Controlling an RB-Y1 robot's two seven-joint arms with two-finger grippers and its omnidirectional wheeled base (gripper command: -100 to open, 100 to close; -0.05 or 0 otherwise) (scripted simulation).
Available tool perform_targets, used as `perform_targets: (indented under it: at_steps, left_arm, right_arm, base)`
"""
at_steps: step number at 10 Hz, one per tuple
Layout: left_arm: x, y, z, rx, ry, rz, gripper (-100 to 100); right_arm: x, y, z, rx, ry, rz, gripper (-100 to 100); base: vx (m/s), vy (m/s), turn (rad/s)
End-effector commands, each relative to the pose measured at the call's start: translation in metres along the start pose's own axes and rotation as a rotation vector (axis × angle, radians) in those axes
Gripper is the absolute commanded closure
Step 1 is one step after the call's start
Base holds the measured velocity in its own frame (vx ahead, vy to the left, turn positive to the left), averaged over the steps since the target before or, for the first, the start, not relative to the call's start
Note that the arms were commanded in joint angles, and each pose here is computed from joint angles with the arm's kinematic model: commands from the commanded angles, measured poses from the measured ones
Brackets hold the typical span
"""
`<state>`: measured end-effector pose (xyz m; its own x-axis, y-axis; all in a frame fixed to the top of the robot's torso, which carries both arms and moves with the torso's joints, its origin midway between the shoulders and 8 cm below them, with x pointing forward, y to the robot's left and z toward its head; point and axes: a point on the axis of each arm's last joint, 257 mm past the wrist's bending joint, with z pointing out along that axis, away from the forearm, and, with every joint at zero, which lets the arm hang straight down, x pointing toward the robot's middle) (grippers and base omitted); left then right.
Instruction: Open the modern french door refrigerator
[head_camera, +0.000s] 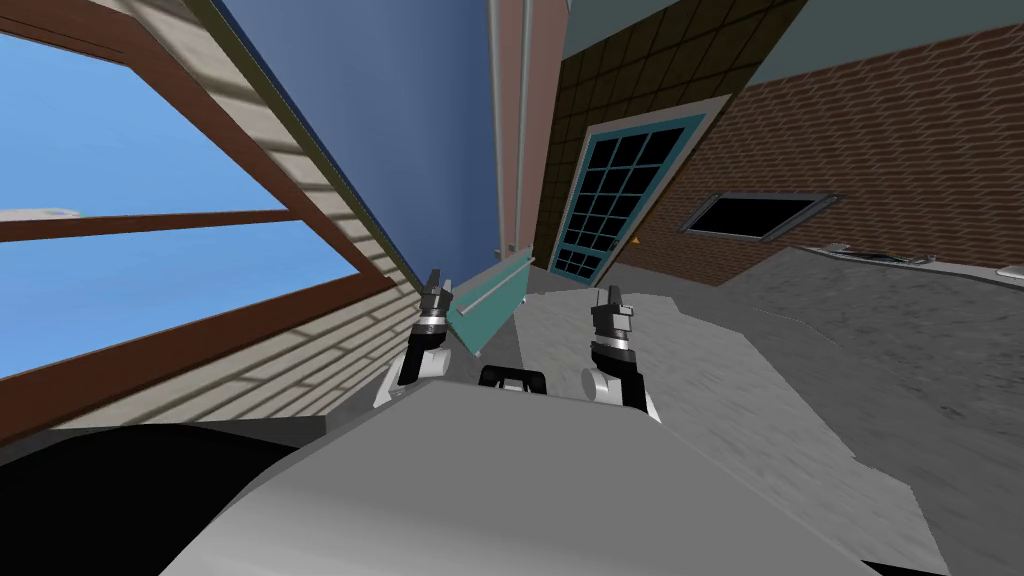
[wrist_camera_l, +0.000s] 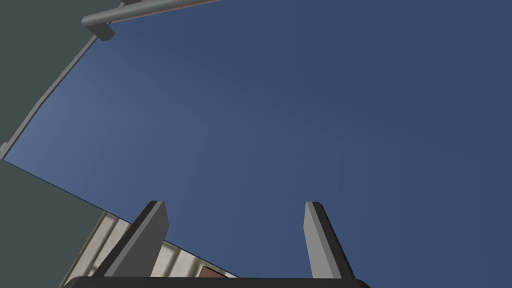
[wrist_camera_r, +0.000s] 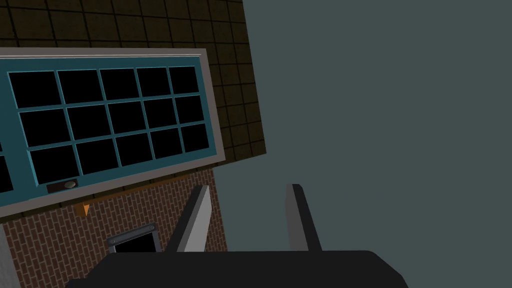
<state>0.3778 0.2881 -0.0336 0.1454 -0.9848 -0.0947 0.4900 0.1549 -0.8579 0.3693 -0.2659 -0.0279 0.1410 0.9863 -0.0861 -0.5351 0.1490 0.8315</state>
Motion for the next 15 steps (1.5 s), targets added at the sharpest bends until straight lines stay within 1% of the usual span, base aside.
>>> perform_targets:
  at_steps: [1, 3, 4, 5, 7, 8, 9, 10, 14, 15]
  left_arm:
    - [0.0, 0.0, 0.0, 0.0, 0.0, 0.0, 0]
    - [0.0, 0.0, 0.0, 0.0, 0.0, 0.0, 0]
    - [0.005, 0.005, -0.001, -0.015, 0.04, 0.02, -100]
    - [0.007, 0.008, -0.001, -0.025, 0.054, 0.026, -100]
    - [0.017, 0.025, -0.006, -0.079, 0.095, 0.034, -100]
    - [0.019, 0.03, -0.007, -0.096, 0.102, 0.033, -100]
    - [0.024, 0.04, -0.011, -0.13, 0.115, 0.032, -100]
    - [0.026, 0.046, -0.012, -0.147, 0.121, 0.031, -100]
    - [0.043, 0.084, -0.029, -0.273, 0.169, 0.029, -100]
    - [0.045, 0.088, -0.032, -0.287, 0.175, 0.03, -100]
  right_arm:
    - [0.0, 0.0, 0.0, 0.0, 0.0, 0.0, 0]
    - [0.0, 0.0, 0.0, 0.0, 0.0, 0.0, 0]
    - [0.0, 0.0, 0.0, 0.0, 0.0, 0.0, 0]
    - [0.0, 0.0, 0.0, 0.0, 0.0, 0.0, 0]
    - [0.0, 0.0, 0.0, 0.001, 0.0, 0.0, 0]
    - [0.0, 0.0, 0.0, 0.001, 0.0, 0.0, 0]
    - [0.0, 0.0, 0.0, 0.001, 0.0, 0.0, 0]
    - [0.0, 0.0, 0.0, 0.001, 0.0, 0.0, 0]
    - [0.0, 0.0, 0.0, 0.001, 0.0, 0.0, 0]
    - [0.0, 0.0, 0.0, 0.001, 0.0, 0.0, 0]
  base:
    - [0.0, 0.0, 0.0]
    - [0.0, 0.0, 0.0]
    - [0.009, 0.022, -0.054]
    - [0.003, 0.043, -0.068]
    - [-0.001, 0.097, -0.114]
    - [0.007, 0.115, -0.109]
    - [-0.023, 0.112, -0.153]
    - [-0.01, 0.108, -0.102]
    - [0.007, 0.138, -0.141]
    - [-0.008, 0.103, -0.084]
